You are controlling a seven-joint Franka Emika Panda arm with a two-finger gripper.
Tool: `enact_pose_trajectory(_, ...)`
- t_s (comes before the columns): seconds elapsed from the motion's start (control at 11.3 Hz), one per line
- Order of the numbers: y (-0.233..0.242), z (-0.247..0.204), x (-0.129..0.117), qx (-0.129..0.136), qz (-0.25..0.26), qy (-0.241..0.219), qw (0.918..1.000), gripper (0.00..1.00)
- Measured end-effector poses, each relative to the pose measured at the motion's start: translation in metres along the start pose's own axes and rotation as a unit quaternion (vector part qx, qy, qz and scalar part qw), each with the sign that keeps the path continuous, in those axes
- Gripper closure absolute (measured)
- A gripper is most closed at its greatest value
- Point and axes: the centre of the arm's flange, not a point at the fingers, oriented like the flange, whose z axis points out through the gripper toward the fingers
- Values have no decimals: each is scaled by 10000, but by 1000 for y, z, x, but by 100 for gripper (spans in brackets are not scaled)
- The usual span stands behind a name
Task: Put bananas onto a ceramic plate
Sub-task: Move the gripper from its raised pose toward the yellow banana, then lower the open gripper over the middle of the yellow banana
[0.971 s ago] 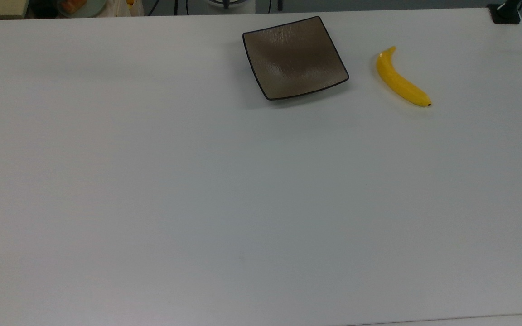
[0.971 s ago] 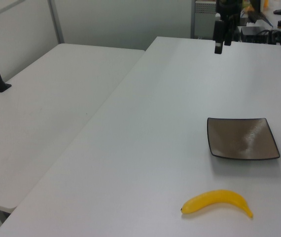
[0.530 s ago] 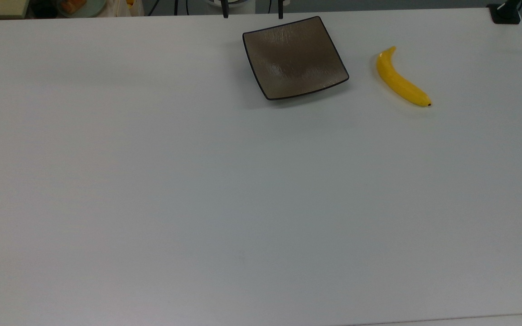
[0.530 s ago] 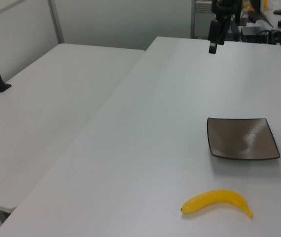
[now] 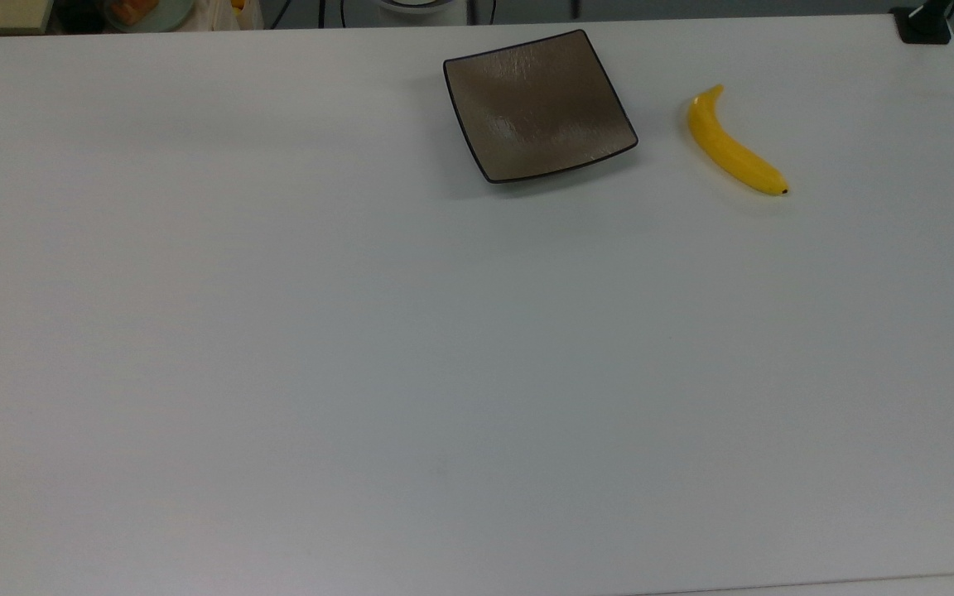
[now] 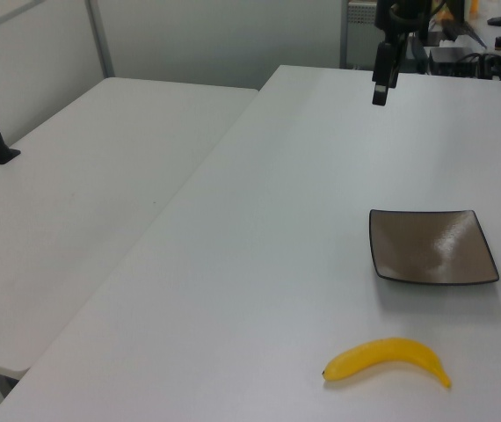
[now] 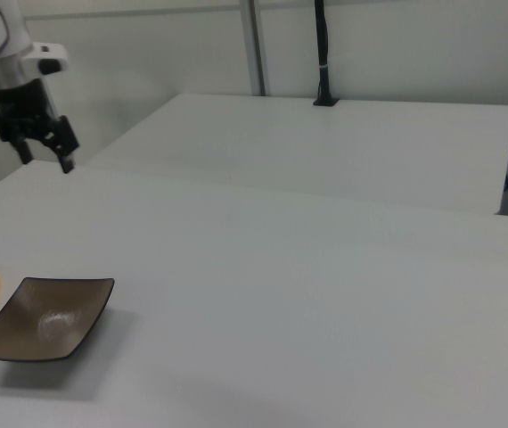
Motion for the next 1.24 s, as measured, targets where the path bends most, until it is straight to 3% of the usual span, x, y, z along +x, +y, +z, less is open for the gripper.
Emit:
enact_pose_trajectory(0.35, -134, 9, -47, 43, -875, -97, 9961, 0)
enact_pose_trajectory(0.71, -233, 49, -96, -34, -1073, -443, 9932, 0)
enact_pose_trajectory(0.97, -269, 89, -107, -53, -1214, -603, 9908, 0)
enact_pose_trajectory(1.24, -282, 149, -94, -128, -1224, -798, 9892, 0)
